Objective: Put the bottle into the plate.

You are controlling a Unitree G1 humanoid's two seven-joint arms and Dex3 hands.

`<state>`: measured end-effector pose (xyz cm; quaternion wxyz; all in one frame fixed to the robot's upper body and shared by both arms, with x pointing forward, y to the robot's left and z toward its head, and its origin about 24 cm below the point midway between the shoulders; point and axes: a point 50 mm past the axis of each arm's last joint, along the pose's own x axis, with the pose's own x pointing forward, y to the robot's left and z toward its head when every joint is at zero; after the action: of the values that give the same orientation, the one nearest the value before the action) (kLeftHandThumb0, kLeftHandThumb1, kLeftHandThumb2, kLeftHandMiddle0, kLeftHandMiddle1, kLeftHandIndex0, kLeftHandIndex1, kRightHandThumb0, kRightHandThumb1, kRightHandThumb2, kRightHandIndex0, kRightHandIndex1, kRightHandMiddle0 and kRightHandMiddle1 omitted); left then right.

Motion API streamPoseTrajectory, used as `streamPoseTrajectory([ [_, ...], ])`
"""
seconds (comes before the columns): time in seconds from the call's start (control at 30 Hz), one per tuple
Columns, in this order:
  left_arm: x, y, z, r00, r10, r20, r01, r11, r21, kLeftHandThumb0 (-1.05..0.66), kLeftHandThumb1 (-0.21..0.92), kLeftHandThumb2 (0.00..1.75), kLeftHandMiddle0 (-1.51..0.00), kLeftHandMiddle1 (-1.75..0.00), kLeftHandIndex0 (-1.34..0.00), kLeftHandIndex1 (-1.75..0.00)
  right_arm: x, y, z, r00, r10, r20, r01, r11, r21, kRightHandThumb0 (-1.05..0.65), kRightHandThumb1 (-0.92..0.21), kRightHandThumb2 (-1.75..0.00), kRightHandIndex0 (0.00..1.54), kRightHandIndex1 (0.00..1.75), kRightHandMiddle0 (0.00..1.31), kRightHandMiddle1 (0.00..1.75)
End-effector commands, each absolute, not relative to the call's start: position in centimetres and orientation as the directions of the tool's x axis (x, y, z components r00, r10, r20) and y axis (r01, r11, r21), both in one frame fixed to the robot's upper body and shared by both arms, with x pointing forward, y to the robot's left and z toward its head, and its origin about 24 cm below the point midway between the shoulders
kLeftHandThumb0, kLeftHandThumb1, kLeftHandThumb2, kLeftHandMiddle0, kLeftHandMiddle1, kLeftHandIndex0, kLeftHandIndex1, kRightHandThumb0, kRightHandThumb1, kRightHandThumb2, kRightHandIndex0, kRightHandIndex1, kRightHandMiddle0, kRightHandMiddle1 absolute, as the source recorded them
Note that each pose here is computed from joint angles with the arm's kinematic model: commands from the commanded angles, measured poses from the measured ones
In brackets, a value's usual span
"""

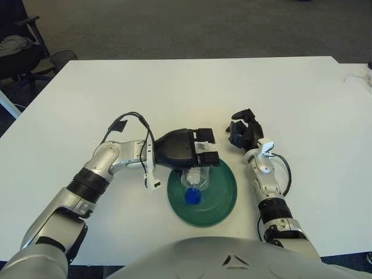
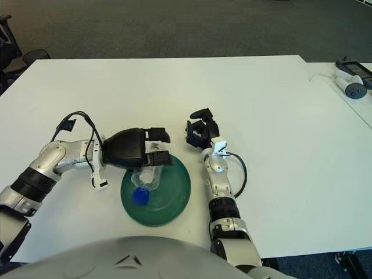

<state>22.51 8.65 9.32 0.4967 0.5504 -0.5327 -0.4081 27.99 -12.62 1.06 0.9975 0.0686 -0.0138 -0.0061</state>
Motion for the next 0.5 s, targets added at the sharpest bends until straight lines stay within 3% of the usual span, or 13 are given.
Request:
streamPoseTrajectory([
  [0.0,22.91,8.84,9.62,0.093,-0.989,0.117,-0.245,0.091,0.965,-0.99,0.91,0.55,0.00,-0.04,0.00,-0.17,27.05,-12.84,-1.10,0.996,-0.037,-0.076,0.046,0.992,0.118,-0.01,-0.53,-1.03,0.49,1.62,0.27,1.75],
  [0.23,23.32,8.91,9.98,0.056,-0.989,0.138,-0.319,0.113,0.941,-1.04,0.92,0.63,0.00,0.00,0.00,-0.02,27.06,-12.80,-1.17,0.997,-0.042,-0.068,0.049,0.995,0.092,-0.01,-0.51,-1.06,0.51,1.64,0.26,1.75],
  [0.47,23.52,9.02,9.98,0.077,-0.984,0.163,-0.369,0.124,0.921,-1.03,0.92,0.56,0.00,0.00,0.00,0.00,26.94,-12.52,-0.88,0.997,-0.063,-0.048,0.067,0.994,0.091,-0.01,-0.50,-1.08,0.53,1.65,0.25,1.75],
])
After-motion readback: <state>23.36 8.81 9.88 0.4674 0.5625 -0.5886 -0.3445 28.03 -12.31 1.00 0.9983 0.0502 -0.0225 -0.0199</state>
